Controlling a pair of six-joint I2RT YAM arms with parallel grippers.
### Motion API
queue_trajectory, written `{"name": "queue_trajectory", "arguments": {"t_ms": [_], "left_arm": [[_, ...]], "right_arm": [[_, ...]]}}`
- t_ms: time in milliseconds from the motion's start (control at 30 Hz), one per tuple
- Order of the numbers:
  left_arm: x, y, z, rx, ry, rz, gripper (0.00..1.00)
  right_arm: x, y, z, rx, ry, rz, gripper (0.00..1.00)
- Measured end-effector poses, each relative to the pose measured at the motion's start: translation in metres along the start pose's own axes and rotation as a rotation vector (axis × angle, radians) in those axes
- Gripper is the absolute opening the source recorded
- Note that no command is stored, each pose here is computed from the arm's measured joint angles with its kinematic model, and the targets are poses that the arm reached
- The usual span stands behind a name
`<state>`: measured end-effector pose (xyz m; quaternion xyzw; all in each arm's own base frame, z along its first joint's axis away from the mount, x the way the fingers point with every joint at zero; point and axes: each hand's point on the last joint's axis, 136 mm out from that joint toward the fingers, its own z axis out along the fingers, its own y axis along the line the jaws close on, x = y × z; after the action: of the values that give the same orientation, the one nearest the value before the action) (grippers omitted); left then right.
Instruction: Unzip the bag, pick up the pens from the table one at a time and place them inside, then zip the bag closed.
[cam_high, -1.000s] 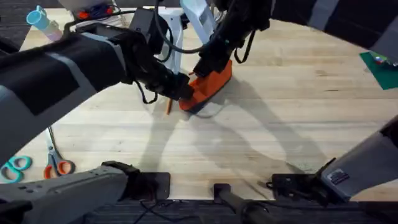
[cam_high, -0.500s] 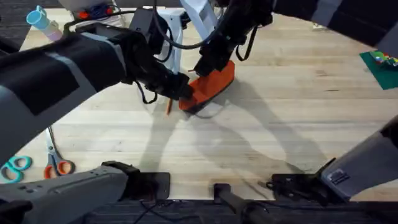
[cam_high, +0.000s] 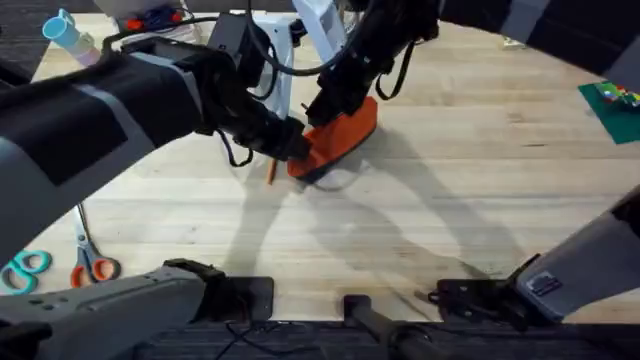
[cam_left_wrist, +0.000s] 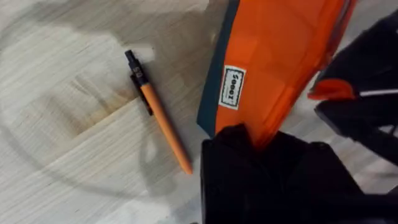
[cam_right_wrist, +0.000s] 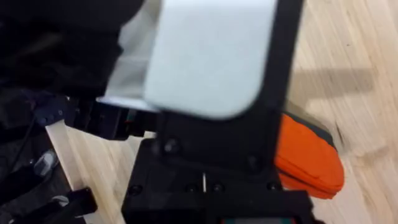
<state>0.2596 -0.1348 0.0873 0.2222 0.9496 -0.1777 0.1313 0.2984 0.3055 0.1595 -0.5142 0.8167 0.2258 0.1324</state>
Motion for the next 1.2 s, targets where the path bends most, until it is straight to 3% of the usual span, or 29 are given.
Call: {"name": "queue_trajectory", "arguments": {"t_ms": [700,1200], "left_arm": [[-0.001,0.001,0.0,-0.003,-0.003,0.001,0.042],[-0.001,0.001,0.0,-0.003,-0.002,0.0,0.042]], "right_arm": [[-0.004,0.013,0.004,-0.025,0.001,-0.016,0.03],[-0.004,0.013,0.004,-0.026,0.001,0.039,0.031]]}}
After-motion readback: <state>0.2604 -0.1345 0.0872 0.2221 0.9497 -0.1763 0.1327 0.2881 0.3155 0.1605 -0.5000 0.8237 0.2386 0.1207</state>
